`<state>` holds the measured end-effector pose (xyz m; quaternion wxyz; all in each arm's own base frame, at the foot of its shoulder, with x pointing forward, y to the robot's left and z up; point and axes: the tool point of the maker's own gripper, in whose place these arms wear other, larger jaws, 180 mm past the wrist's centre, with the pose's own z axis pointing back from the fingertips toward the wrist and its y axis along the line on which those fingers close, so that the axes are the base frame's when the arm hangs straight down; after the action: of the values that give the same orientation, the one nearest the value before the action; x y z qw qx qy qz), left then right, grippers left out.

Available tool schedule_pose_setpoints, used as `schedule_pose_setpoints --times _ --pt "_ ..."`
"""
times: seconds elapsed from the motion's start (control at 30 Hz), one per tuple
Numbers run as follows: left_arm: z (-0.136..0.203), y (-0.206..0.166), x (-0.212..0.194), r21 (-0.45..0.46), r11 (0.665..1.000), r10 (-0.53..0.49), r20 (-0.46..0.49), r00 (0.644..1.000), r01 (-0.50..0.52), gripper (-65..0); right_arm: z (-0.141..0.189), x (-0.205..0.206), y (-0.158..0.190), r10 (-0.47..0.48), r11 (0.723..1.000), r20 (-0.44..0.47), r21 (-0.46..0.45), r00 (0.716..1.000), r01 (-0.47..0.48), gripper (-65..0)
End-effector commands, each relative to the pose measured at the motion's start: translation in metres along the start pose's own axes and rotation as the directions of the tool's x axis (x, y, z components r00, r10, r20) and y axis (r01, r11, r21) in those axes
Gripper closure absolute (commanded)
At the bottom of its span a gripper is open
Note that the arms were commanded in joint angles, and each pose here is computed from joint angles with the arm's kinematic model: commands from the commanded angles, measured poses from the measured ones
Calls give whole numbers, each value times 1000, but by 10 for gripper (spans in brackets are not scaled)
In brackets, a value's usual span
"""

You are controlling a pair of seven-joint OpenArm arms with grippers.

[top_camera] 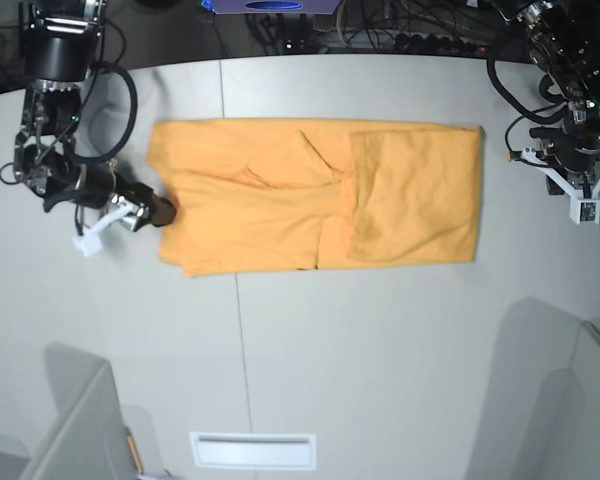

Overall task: Fold the T-shirt properly
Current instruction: 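Release the left gripper and regrasp the strip ends with both grippers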

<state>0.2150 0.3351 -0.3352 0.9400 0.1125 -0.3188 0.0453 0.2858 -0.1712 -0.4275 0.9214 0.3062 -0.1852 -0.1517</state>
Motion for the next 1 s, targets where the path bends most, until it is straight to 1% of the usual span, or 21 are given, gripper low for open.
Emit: schedule_pose_setpoints --times 0.0,0.1,0.23,0.3,0.4,0.47,0.5,0.53,0.57,0.6,0.63,0.67,0.73,0.83,0.93,0.97 --pt "3 15 6 39 999 -3 17 1000 3 0 -4 -2 3 24 1000 -21 -1 1000 -24 -437" --pt "-1 17 4 39 999 -1 8 1000 1 0 -15 -25 6 36 999 -73 4 997 -36 -431" --pt "-9 16 5 27 1000 5 48 999 -7 0 -30 -48 28 72 997 -120 48 990 -67 -408" --pt "-17 16 -4 17 1000 23 30 999 -24 0 -33 -54 30 71 997 -134 52 988 -65 -390" --pt "-29 13 -17 -9 999 52 -13 999 -52 0 -34 -50 30 69 997 -110 52 992 -64 -377" --pt "-37 -3 -20 -50 999 18 -35 999 -20 0 -34 -42 32 70 996 -81 53 994 -66 -348" --pt "-39 -10 -20 -69 998 -4 -40 999 1 0 -35 -41 30 65 997 -75 51 995 -61 -317" --pt "-42 -19 -18 -90 996 -24 -34 999 21 0 -36 -39 29 57 997 -70 48 996 -54 -267" --pt "-44 -26 -15 -104 994 -38 -15 999 36 0 -38 -36 28 53 998 -62 46 997 -50 -207" --pt "-46 -37 -10 -128 990 -55 11 998 56 0 -39 -32 26 45 998 -55 43 997 -42 -126" --pt "-49 -48 -9 -152 986 -69 23 997 72 0 -40 -29 24 38 999 -46 39 998 -36 -30" --pt "-52 -56 -10 -172 982 -80 24 996 83 0 -40 -22 23 39 999 -28 36 999 -38 0" --pt "-60 -65 -9 -200 974 -103 14 995 104 0 -39 -12 25 46 998 -7 34 999 -46 0" --pt "-73 -80 -14 -241 964 -124 -17 992 116 0 -32 5 29 83 996 19 29 996 -84 0" --pt "-81 -96 -11 -275 953 -135 -22 991 124 0 -30 11 41 143 989 19 36 990 -144 0" --pt "-83 -100 -9 -283 950 -140 -20 990 129 0 -33 8 46 163 986 6 37 987 -163 0"
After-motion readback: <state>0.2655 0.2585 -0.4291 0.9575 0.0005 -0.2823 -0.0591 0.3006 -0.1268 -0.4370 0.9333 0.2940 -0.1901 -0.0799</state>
